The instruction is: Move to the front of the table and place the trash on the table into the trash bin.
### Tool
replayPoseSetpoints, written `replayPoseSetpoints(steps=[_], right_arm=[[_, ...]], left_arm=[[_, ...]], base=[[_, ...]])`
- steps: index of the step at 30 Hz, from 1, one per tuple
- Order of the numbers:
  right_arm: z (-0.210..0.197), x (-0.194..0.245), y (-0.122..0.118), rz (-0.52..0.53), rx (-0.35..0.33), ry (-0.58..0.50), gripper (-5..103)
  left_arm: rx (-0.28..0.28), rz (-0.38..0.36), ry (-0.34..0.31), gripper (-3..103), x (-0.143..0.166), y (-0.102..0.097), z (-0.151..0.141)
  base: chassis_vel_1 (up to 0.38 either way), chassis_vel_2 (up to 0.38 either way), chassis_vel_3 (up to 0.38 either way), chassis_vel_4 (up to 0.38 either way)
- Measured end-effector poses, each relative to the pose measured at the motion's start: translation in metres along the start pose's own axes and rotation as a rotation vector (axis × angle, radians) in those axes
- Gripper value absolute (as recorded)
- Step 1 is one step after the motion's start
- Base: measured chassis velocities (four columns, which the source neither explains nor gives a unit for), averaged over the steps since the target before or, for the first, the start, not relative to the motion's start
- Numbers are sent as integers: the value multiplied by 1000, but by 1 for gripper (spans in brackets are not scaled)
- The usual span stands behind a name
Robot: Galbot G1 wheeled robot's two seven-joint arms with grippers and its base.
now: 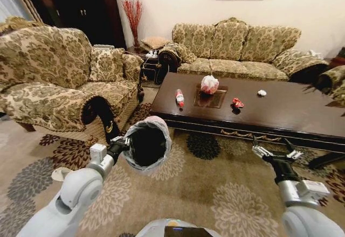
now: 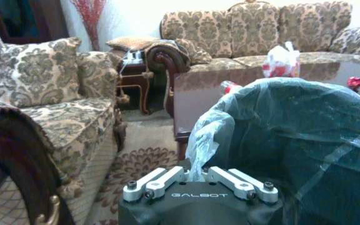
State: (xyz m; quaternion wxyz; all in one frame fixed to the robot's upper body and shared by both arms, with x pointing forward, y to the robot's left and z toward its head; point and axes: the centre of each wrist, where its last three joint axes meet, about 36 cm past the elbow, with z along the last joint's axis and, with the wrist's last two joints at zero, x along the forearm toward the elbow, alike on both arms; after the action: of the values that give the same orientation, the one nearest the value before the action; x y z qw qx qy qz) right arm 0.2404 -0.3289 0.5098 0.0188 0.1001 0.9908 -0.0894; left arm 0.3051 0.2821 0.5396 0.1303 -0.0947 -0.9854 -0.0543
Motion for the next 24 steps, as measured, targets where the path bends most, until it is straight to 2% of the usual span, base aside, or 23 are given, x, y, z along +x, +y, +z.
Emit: replayPoseSetpoints(steps=[24], right_arm=[[-4,5,2,3,-4,-2,100]], left_arm=[[8,5,-5,3,-1,0,3]], base=[[0,0,0,0]])
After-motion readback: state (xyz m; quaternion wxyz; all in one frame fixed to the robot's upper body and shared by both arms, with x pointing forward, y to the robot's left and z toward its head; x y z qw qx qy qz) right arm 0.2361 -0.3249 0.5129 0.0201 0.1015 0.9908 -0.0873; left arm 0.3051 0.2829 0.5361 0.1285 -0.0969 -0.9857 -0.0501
